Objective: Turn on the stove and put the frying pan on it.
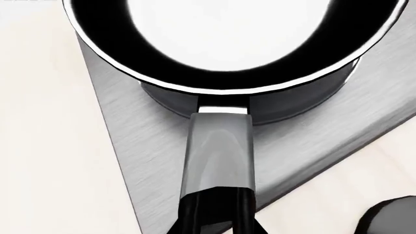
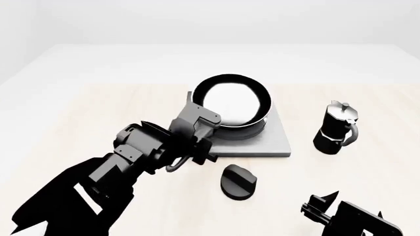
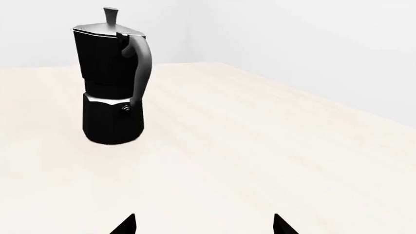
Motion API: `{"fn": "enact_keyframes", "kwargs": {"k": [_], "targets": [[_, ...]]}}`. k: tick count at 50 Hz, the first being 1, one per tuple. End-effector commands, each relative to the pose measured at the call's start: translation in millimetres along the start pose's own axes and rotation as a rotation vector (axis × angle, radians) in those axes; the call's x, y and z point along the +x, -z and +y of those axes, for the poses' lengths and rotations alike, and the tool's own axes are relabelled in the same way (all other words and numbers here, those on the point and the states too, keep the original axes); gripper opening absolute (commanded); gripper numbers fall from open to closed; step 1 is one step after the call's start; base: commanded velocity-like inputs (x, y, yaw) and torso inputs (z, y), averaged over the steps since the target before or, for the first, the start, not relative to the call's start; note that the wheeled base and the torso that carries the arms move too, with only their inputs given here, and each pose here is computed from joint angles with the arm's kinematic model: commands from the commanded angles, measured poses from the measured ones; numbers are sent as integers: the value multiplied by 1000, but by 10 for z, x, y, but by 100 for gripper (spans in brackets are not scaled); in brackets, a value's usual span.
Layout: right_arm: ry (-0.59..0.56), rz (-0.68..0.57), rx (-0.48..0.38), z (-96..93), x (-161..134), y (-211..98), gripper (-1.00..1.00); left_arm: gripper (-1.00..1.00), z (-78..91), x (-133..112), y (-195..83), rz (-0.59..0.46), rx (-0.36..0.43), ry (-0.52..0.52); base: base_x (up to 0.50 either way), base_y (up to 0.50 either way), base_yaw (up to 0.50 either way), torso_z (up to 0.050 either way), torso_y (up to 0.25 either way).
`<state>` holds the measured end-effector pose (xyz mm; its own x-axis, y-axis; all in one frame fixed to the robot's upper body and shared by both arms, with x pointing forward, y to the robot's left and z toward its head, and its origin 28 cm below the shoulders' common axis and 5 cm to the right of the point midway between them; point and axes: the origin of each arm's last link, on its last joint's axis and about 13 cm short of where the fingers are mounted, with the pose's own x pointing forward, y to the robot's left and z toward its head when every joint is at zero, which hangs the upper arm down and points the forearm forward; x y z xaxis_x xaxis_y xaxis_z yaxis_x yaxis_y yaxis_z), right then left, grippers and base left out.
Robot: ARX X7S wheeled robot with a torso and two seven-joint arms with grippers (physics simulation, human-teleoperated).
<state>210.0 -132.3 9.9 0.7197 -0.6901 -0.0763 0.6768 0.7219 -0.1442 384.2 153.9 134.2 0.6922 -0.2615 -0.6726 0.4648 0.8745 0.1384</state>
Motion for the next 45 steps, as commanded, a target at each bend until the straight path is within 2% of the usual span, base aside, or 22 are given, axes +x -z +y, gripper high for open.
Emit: {"fn": "enact_keyframes", "kwargs": {"k": [1,8,16,23,30,34,37,39,40,43,44,45], "targets": [[-1,1,-1,2,-2,1,100,100,16,-59,-107,-62,40,-17,0,0,0,0,0],[-2,2,1,2,-6,-1,100,100,22,-187,-160,-101,79,22,0,0,0,0,0],[-1,3,-1,2,-9,-5,100,100,92,-440,-290,-182,114,68,0,0,0,0,0],[-1,3,1,-2,-12,-5,100,100,153,-615,-399,-248,109,86,0,0,0,0,0],[-1,3,2,-6,-18,-7,100,100,163,-765,-443,-331,81,126,0,0,0,0,0],[-2,2,1,-6,-20,-9,100,100,165,-815,-417,-387,34,109,0,0,0,0,0],[-1,1,2,-6,-19,-8,100,100,166,-854,-374,-437,-1,133,0,0,0,0,0],[-2,0,2,-5,-17,-7,100,100,170,-870,-344,-471,-13,110,0,0,0,0,0],[-3,-1,4,-5,-16,-7,100,100,168,-885,-302,-519,-45,101,0,0,0,0,0],[-4,-2,3,-4,-16,-9,100,100,166,-906,-213,-595,-58,61,0,0,0,0,0],[-3,-3,3,-4,-16,-9,100,100,170,-913,-161,-652,-85,7,0,0,0,0,0],[-3,-3,4,-5,-17,-9,100,100,173,-920,-139,-686,-102,2,0,0,0,0,0]]}}
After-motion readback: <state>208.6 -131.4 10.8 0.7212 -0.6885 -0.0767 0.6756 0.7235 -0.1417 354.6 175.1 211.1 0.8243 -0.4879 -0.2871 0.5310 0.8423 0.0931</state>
